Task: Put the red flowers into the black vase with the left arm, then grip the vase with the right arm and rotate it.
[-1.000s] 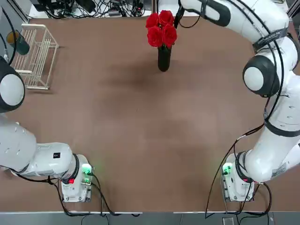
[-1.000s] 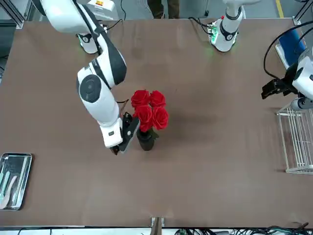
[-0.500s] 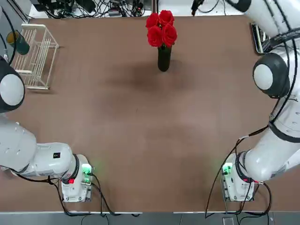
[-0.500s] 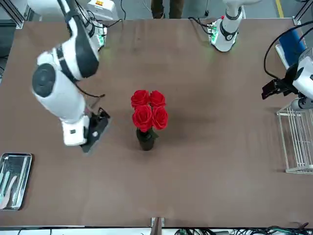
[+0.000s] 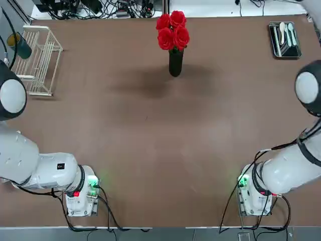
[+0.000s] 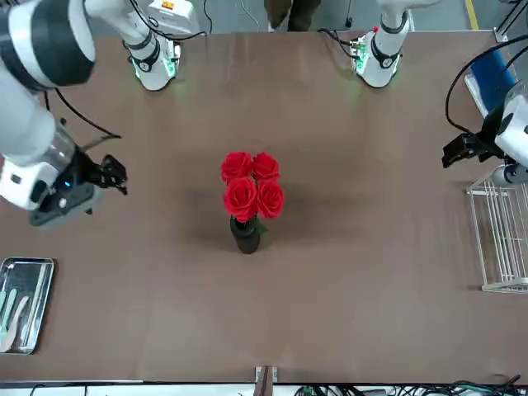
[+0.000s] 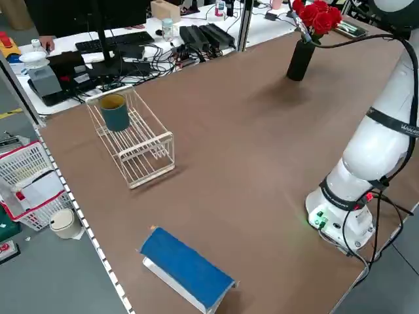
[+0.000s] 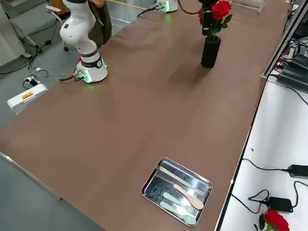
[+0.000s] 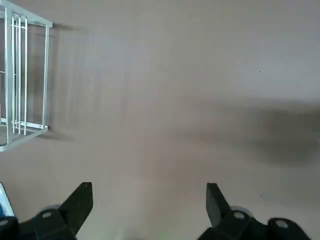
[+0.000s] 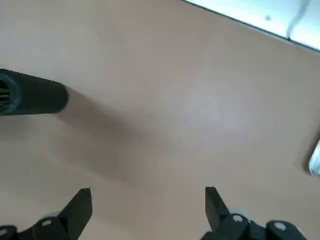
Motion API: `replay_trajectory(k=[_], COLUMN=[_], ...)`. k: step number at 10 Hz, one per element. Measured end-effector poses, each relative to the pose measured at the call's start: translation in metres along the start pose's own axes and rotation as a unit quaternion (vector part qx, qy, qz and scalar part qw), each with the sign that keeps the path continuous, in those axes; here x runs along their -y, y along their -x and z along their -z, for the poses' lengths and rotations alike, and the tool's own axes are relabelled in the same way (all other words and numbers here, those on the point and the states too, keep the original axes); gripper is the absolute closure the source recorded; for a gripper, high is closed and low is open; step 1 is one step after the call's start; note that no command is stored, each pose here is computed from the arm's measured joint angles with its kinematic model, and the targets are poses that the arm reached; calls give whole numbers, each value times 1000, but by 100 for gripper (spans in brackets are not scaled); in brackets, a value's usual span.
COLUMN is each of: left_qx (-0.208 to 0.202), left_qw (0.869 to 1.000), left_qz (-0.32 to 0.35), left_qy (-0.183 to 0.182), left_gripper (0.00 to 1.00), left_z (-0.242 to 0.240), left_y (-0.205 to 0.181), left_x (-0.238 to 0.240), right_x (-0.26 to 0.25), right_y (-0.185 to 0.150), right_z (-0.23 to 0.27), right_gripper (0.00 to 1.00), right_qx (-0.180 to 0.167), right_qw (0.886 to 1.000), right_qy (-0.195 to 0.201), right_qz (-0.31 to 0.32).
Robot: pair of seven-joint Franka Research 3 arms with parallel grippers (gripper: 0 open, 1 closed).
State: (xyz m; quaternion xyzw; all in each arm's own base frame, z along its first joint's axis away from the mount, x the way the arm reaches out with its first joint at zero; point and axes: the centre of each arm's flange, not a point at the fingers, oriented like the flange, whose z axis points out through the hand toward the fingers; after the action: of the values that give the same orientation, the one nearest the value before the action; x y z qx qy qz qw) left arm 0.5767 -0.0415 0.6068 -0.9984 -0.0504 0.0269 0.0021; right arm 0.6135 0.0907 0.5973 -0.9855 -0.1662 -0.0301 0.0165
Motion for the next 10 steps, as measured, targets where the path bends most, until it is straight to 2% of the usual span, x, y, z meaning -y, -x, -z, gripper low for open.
replay_trajectory(k=[3, 5, 7, 10], left_qx=[0, 0, 0, 0], left_qw=[1000, 1000, 1000, 1000], left_qz=[0, 0, 1, 3], left_qy=[0, 0, 0, 0], left_gripper=[0, 0, 0, 0], left_z=[0, 0, 0, 0], left_y=[0, 0, 0, -1], left_x=[0, 0, 2, 3], right_x=[-89, -115, -116, -129], right_y=[75, 110, 118, 122], right_z=[13, 14, 20, 24], right_gripper=[0, 0, 0, 0], right_qx=[8, 18, 26, 16], right_qw=[996, 991, 984, 979], right_qy=[-10, -8, 18, 27], right_qz=[-89, -132, -177, -200])
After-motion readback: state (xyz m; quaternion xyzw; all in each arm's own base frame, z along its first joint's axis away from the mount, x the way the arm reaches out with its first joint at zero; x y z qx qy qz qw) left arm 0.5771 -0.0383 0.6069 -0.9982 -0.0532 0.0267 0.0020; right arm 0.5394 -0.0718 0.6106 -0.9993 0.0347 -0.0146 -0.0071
